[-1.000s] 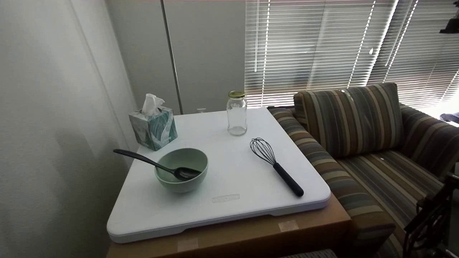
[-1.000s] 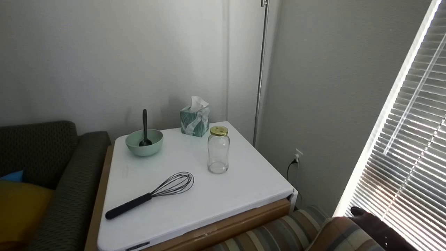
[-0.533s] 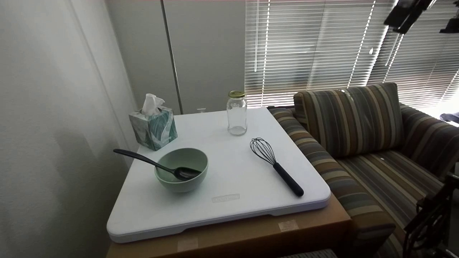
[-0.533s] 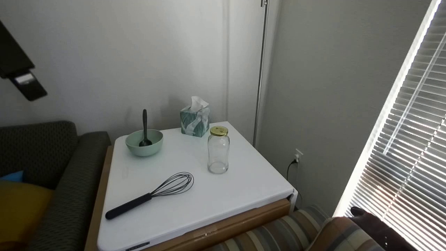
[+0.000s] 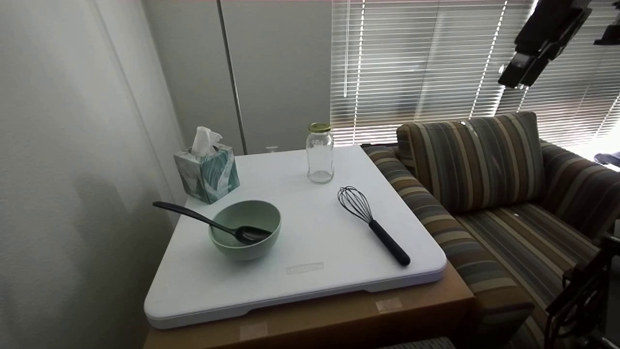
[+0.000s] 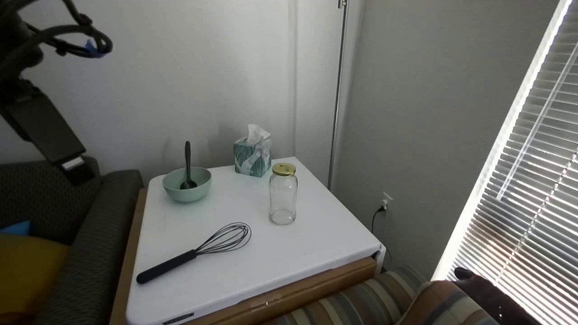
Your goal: Place the whisk in the center of the table
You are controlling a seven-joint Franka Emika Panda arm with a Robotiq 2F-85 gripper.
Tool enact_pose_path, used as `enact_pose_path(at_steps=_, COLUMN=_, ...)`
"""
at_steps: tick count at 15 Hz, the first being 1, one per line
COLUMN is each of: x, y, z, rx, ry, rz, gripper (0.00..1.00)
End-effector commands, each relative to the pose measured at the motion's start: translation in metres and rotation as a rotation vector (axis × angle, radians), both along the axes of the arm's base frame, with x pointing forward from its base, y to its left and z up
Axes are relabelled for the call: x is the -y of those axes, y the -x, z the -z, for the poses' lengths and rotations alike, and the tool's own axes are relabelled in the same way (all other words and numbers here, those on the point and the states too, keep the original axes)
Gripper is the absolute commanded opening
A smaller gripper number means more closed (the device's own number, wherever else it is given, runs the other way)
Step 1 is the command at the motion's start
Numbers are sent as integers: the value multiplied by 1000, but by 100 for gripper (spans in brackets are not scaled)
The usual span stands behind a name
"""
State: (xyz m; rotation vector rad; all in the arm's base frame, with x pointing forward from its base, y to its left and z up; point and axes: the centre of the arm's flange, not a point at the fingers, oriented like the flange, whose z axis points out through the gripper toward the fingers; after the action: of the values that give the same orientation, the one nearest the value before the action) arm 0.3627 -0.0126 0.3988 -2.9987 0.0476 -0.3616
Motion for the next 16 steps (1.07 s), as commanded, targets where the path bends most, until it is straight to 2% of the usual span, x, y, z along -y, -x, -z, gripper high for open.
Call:
enact_pose_path(at_steps=1, x=-4, y=-10, z=4, rx=26, ry=15, rz=38, gripper=100)
enact_pose_path(at_steps=4, x=-12, y=-33, z=25, rx=40, ry=-38, rz=147, gripper=100)
enact_pose_path(at_steps=8, x=-28, y=-60, z=63, rx=-6, ry=-31, rz=219, gripper=100)
enact_pose_path(at_steps=13, x=-64, y=-100, z=119, rx=-115, ry=30, rz=171, gripper=100)
enact_pose_path(at_steps=16, x=-72, y=-120, z=154, rx=-182, ry=87, rz=117, gripper=100)
